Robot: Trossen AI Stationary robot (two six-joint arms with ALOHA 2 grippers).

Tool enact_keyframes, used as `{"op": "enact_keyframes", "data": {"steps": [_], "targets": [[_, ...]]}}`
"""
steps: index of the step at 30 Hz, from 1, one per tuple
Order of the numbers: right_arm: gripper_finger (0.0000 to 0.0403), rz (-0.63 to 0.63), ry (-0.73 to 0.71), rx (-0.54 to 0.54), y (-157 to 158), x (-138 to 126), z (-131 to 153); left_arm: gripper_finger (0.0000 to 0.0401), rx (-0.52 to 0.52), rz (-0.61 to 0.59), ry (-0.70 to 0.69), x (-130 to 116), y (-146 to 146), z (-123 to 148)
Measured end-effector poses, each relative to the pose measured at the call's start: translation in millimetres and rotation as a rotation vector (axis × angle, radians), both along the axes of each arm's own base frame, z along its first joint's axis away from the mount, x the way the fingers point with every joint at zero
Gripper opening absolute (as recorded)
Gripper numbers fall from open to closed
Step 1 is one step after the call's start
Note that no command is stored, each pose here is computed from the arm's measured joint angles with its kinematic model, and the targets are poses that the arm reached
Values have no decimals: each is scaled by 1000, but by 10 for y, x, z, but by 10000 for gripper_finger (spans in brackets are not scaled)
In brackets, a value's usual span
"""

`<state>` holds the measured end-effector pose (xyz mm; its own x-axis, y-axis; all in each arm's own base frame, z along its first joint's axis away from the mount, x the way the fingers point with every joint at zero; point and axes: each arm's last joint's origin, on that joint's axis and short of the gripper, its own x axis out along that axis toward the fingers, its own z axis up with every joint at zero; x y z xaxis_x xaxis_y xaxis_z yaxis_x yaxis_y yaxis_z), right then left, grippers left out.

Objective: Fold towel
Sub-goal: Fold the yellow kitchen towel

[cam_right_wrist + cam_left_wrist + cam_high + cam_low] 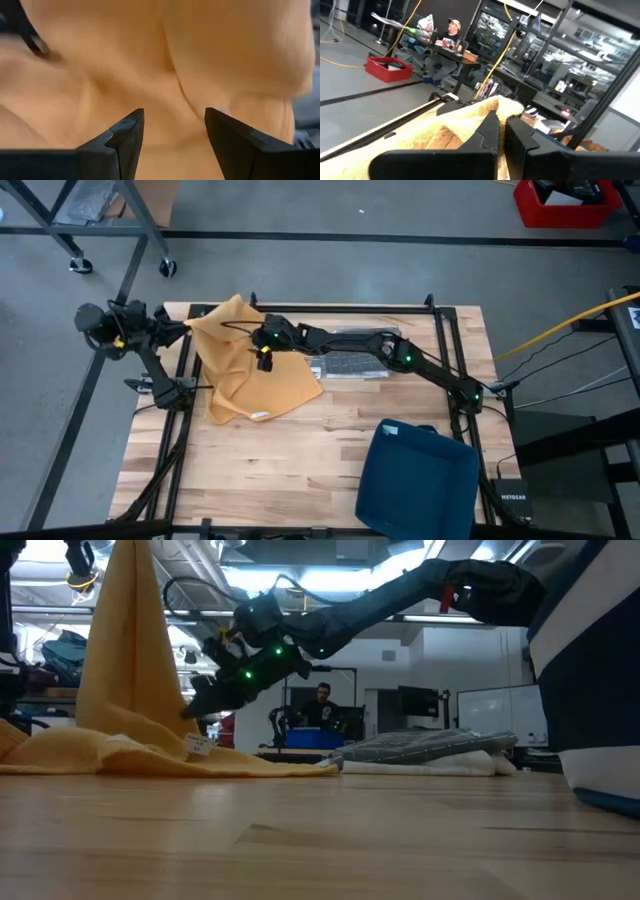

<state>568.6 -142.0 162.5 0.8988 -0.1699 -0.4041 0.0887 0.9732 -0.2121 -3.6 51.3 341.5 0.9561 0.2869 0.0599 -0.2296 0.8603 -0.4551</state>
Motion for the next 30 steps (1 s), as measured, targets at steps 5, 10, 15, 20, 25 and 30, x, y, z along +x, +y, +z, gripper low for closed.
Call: {"op": "enact_keyframes", "data": {"steps": [5,10,15,20,25,30], "targets": [[214,-4,-194,-24,193,105,184,0,-31,-12,-19,38,-55,-23],[214,7,-323,19,418,167,303,0,0,-29,11,128,-181,-87],[214,13,-335,12,690,208,315,0,17,-23,35,209,-291,-71],[214,-69,-363,-16,900,229,344,0,45,-13,42,310,-429,5],[214,-125,-396,-30,980,233,376,0,77,9,48,413,-566,78],[214,-185,-407,-40,989,229,386,0,89,11,56,497,-682,106]]}}
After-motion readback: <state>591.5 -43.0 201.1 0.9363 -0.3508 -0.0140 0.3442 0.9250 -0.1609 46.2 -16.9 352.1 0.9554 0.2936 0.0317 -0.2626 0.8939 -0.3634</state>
